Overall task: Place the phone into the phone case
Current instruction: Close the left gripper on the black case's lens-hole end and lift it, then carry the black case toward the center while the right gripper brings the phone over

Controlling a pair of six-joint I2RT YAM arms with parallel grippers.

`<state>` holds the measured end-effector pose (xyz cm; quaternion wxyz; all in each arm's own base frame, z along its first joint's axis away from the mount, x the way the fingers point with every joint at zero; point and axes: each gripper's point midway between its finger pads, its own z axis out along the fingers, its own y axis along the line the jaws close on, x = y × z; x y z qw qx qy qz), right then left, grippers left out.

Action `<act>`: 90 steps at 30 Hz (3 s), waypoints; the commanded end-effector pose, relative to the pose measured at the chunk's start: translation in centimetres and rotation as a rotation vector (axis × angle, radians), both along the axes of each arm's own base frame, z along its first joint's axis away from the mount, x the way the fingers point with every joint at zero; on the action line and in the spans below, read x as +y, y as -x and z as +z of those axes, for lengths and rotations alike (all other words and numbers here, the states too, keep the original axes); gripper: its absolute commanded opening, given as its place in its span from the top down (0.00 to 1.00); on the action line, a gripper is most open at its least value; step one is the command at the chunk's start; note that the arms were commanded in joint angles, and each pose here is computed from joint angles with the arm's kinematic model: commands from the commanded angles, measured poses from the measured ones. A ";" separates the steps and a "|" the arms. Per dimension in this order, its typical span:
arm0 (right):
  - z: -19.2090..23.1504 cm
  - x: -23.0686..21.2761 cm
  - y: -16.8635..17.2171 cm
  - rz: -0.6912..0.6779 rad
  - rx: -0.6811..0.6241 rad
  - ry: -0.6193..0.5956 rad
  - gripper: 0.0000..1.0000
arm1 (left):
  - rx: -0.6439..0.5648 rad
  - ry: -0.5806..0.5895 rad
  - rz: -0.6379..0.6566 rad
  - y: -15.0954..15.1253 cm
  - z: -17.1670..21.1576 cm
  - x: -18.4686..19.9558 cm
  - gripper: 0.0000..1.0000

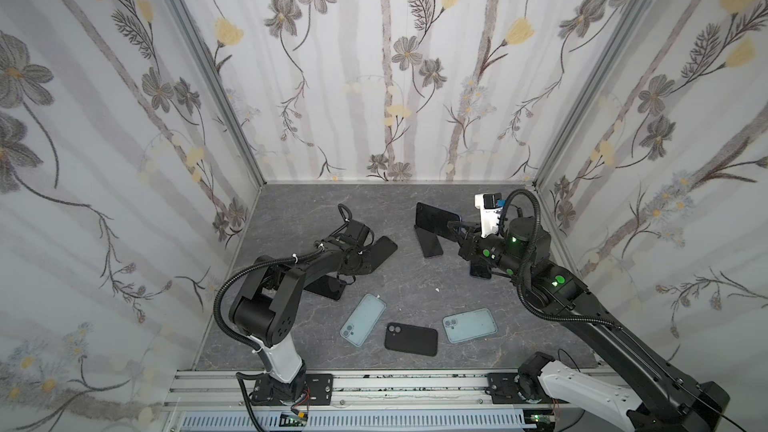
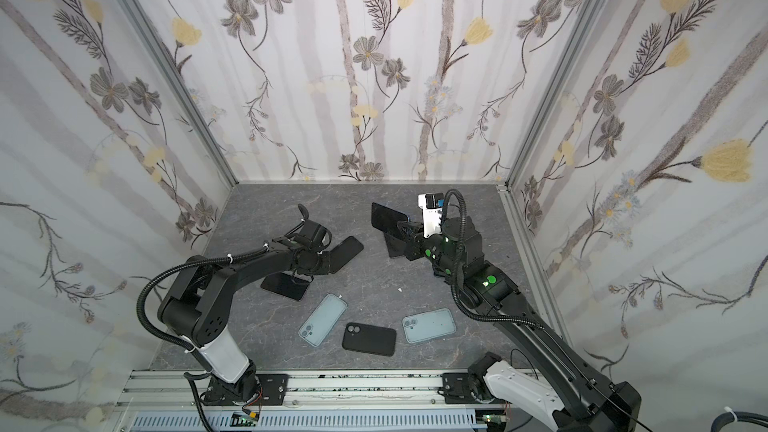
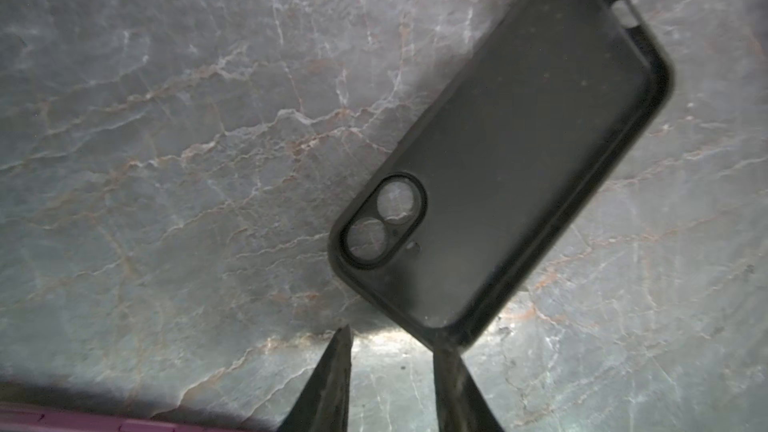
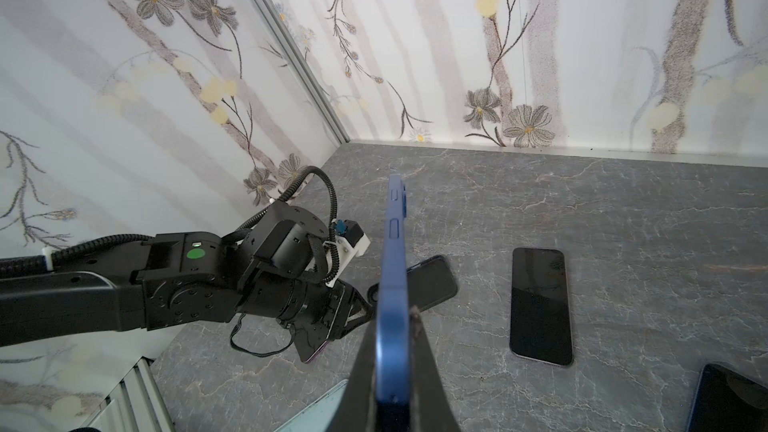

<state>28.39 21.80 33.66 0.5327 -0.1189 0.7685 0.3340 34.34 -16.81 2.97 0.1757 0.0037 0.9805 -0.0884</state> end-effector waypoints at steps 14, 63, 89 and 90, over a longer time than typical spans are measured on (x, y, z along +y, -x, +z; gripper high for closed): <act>1.7 -0.1 -0.5 -0.006 -0.066 -0.020 1.00 | 0.020 -0.039 -0.011 -2.5 -1.2 0.6 0.79; -1.7 0.9 -1.9 -0.011 0.088 0.016 1.00 | -0.014 -0.062 -0.101 -4.8 -0.7 -2.1 0.88; -7.8 6.8 -5.5 0.091 0.399 -0.080 1.00 | -0.369 0.307 -0.049 -6.3 13.8 -1.3 0.58; -8.4 7.1 -5.5 0.101 0.418 -0.087 1.00 | -0.382 0.326 -0.061 -6.4 13.9 -1.7 0.57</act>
